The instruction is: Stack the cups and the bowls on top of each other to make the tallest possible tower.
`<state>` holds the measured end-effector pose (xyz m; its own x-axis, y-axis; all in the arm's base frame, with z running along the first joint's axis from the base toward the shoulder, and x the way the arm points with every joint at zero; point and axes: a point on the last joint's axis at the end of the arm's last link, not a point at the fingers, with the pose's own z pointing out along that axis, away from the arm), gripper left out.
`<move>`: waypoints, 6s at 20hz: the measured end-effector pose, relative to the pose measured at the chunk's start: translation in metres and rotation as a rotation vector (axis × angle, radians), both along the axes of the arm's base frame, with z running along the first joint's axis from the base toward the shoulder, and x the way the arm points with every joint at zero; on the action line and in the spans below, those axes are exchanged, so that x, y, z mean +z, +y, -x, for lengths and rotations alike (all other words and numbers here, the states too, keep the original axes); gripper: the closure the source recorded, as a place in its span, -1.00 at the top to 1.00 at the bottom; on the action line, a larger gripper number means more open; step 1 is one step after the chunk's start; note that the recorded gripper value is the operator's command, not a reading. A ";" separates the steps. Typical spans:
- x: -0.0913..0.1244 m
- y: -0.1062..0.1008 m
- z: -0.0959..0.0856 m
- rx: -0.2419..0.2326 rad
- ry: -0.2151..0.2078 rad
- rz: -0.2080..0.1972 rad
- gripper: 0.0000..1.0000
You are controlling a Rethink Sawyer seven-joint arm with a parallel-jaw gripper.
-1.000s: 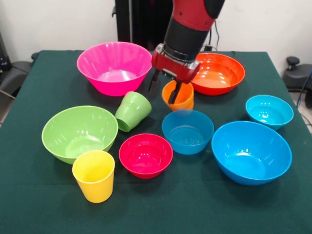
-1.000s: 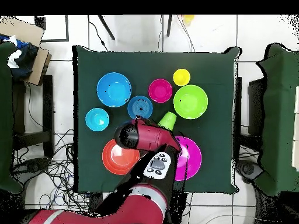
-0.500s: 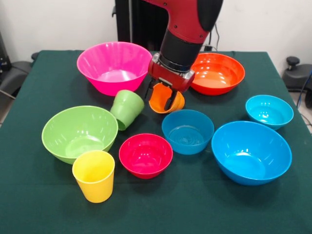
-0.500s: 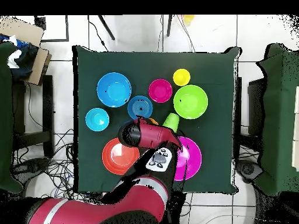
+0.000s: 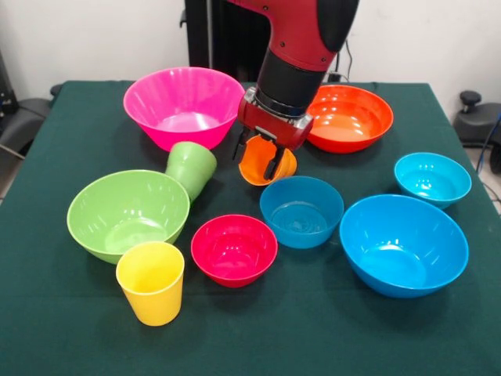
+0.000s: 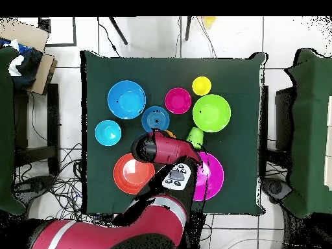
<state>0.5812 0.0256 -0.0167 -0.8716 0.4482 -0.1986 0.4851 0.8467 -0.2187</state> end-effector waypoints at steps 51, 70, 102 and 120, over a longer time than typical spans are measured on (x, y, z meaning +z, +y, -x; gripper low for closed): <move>0.115 0.001 0.022 -0.218 0.057 -0.094 1.00; 0.074 -0.071 0.036 -0.185 0.036 -0.031 1.00; 0.002 -0.063 0.060 -0.105 0.052 -0.011 1.00; -0.009 -0.061 0.068 -0.102 0.077 -0.011 1.00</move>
<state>0.5132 -0.0349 -0.0259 -0.8338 0.5373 -0.1272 0.5511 0.7963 -0.2492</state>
